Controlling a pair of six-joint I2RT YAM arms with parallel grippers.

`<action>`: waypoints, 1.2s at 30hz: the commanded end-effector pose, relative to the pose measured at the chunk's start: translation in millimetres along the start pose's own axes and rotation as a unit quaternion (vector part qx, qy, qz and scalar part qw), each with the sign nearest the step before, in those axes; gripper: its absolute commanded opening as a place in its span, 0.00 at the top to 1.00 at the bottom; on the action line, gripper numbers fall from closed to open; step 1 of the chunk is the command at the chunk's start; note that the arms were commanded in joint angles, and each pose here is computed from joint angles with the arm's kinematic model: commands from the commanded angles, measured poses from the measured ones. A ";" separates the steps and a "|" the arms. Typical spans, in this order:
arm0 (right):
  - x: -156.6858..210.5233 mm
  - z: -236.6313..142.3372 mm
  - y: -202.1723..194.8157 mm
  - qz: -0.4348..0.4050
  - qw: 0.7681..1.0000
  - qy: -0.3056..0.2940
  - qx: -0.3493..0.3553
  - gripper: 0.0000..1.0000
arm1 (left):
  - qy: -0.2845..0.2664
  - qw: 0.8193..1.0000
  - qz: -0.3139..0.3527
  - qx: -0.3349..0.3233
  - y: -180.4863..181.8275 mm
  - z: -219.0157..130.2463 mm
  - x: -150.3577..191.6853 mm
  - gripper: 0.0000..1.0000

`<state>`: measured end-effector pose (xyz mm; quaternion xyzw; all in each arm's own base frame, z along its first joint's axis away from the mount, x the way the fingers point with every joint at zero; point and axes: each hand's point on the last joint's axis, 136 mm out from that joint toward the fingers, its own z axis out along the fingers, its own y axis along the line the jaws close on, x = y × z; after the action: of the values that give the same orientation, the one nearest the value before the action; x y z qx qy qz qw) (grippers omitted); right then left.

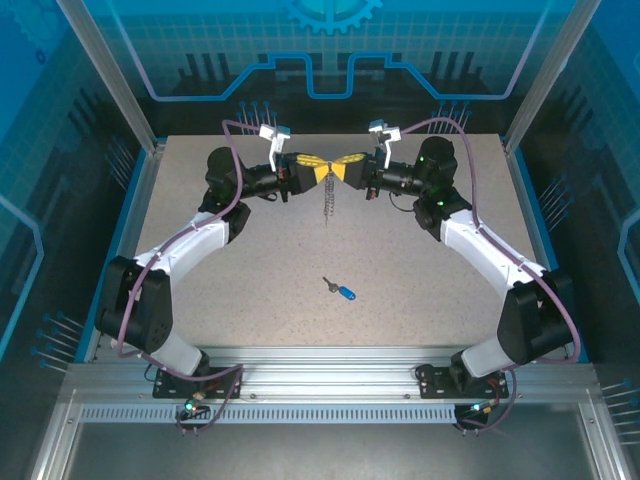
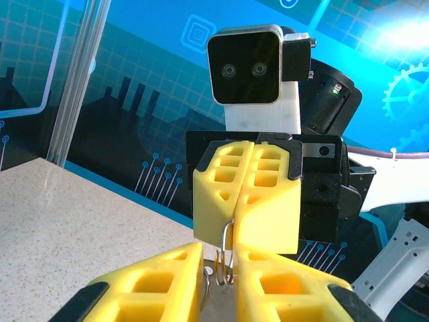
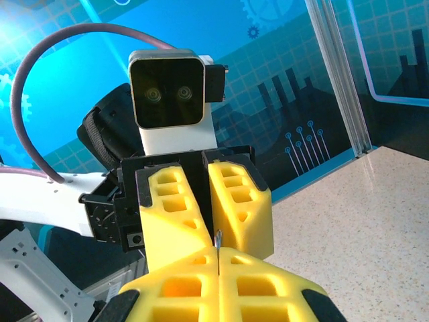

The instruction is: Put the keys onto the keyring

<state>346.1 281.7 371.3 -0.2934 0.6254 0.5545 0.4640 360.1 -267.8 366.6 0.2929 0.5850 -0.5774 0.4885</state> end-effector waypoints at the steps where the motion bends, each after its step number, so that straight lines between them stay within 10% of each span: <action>1: -8.5 1.5 6.9 -0.022 1.000 0.001 -0.011 1.00 | -0.002 0.999 0.034 0.025 -18.1 3.5 -13.4 0.77; 12: -7.6 -0.6 5.6 -0.022 1.000 0.005 -0.006 1.00 | 0.009 0.999 0.032 0.032 -17.4 5.8 -12.1 0.83; 24: -10.7 -5.1 3.7 -0.023 1.000 0.000 0.002 1.00 | 0.029 0.999 0.018 0.025 -13.5 3.5 2.1 0.66; 36: -9.4 -5.4 4.1 -0.022 1.000 0.002 0.000 1.00 | 0.029 0.999 0.016 0.024 -10.0 6.3 1.1 0.76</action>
<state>347.2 279.9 362.6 -0.2953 0.6364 0.5482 0.4553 357.0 -271.2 359.6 0.3084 0.5976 -0.5761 0.4646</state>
